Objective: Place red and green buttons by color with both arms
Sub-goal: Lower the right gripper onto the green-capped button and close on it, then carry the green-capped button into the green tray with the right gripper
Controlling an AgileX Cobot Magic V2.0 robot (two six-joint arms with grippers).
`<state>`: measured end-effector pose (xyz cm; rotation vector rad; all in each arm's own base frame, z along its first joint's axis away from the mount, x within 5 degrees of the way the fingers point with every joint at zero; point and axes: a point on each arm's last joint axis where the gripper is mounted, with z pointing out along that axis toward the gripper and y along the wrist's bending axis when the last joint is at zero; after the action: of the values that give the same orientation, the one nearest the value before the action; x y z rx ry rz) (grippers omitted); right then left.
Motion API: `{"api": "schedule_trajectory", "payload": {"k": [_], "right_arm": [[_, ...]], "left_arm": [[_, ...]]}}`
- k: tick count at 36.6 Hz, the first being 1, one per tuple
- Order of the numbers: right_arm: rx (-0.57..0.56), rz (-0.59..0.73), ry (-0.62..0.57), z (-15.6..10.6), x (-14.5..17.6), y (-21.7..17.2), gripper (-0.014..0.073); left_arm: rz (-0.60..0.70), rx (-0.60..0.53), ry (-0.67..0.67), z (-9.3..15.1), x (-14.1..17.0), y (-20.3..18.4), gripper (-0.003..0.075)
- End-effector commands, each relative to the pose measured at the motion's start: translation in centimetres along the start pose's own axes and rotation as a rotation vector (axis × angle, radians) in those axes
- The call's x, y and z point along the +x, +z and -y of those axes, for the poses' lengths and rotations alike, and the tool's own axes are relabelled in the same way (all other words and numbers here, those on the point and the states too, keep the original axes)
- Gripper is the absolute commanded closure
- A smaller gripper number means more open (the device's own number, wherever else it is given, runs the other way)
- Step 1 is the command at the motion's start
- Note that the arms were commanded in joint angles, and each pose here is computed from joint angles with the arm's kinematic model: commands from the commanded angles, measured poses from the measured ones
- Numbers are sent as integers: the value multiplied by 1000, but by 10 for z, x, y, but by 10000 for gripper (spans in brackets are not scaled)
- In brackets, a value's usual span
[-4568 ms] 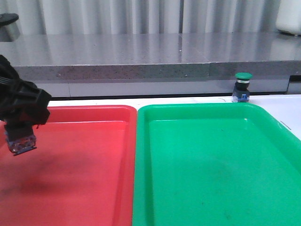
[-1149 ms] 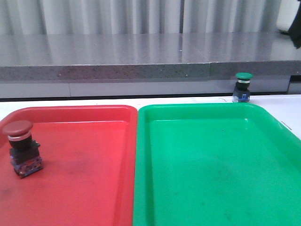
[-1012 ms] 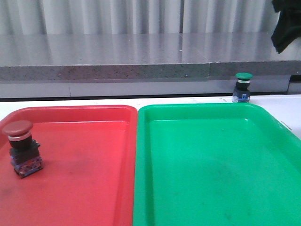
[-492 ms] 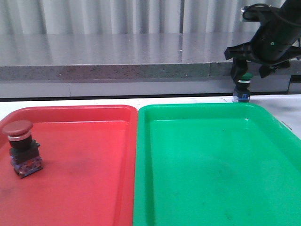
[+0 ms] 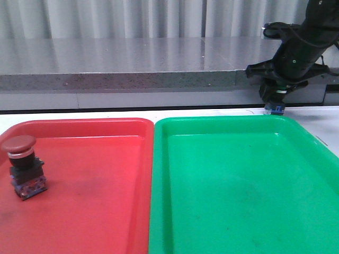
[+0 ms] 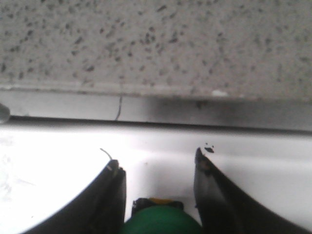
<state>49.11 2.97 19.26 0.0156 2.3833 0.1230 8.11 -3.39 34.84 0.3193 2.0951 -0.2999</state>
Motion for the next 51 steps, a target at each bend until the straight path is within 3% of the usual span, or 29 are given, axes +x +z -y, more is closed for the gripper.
{"api": "schedule_trajectory", "payload": {"k": [1,9,14,24,31,39,51], "right_arm": [[-11,166,-7,-5,-44,-60,369],[-37,143,-42,-19,-50,-109,369],[-70,156,-102,-39,-36,-135,369],[-156,208,-224,-81,23,-174,369],[-213,218,-278,-94,75,-194,369],[-250,146,-354,-101,132,-186,369],[-228,144,-366,-102,149,-147,369]], "left_arm": [[92,18,-12,2,-12,-4,239],[92,18,-12,2,-12,-4,239],[92,18,-12,2,-12,-4,239],[92,18,-12,2,-12,-4,239],[92,18,-12,2,-12,-4,239],[92,18,-12,2,-12,-4,239],[92,18,-12,2,-12,-4,239]]}}
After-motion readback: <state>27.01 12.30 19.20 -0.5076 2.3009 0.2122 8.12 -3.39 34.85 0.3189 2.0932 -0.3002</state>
